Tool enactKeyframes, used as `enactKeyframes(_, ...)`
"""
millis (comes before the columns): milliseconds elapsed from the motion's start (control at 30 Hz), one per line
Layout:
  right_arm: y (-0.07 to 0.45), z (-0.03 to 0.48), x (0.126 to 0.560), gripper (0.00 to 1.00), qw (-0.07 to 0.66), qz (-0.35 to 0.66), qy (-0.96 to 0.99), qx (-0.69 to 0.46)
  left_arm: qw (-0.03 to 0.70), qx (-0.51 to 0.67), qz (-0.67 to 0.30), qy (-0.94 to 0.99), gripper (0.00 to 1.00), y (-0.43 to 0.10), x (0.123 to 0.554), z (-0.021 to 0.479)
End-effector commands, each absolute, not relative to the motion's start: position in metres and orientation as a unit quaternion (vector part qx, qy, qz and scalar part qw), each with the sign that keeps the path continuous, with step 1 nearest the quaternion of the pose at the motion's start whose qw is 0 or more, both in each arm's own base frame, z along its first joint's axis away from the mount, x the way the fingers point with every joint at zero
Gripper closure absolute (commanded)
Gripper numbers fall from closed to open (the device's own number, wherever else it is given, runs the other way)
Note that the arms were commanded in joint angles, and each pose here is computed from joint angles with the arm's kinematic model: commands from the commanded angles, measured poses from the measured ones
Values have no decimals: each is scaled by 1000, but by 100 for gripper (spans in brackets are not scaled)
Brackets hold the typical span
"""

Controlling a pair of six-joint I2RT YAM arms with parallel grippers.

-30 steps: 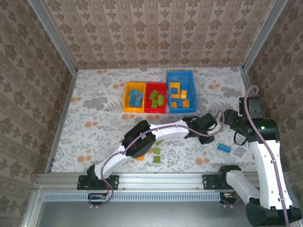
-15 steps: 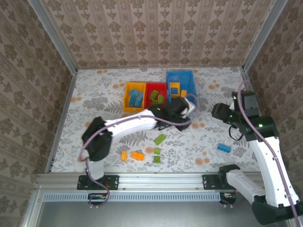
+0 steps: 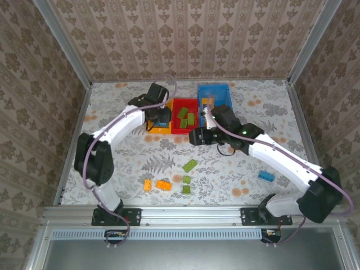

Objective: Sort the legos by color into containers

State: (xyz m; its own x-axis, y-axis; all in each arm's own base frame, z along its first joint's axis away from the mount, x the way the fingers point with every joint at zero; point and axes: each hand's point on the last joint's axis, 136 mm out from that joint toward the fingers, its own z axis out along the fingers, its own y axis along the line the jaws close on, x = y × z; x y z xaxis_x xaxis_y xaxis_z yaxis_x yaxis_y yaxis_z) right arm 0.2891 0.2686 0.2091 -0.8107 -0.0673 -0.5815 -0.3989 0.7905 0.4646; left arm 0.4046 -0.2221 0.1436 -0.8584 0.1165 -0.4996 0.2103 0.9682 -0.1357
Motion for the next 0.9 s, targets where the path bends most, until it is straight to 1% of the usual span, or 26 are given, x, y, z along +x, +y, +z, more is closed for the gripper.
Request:
enactKeyframes(0,302,238,302,33,305,351,869,-167,226,63,-56,971,68,-206,424,132)
enactKeyframes(100,309,234,307,33,298,352,871,-169,220,60,-44,973,68,-204,443,121)
enactKeyframes(167,310,230,309,33,292,348,875,-170,211,45,-34,976,67,-189,459,112)
enactKeyframes(300,311,226,309,33,286,345,877,-172,196,51,-31,979,64,-190,473,95)
enactKeyframes(367,310,222,308,32,283,342,879,-175,190,56,-31,980,60,-193,478,89)
enactKeyframes(500,304,214,302,31,275,326,884,-190,184,57,-31,981,45,-196,479,85)
enactKeyframes(600,299,206,296,29,270,314,887,-206,187,59,-35,980,41,-198,477,91)
enactKeyframes(700,298,196,283,29,266,306,881,-242,197,60,-40,978,41,-201,474,103)
enactKeyframes(867,320,173,233,29,262,275,837,-394,228,47,-68,970,40,-209,455,143)
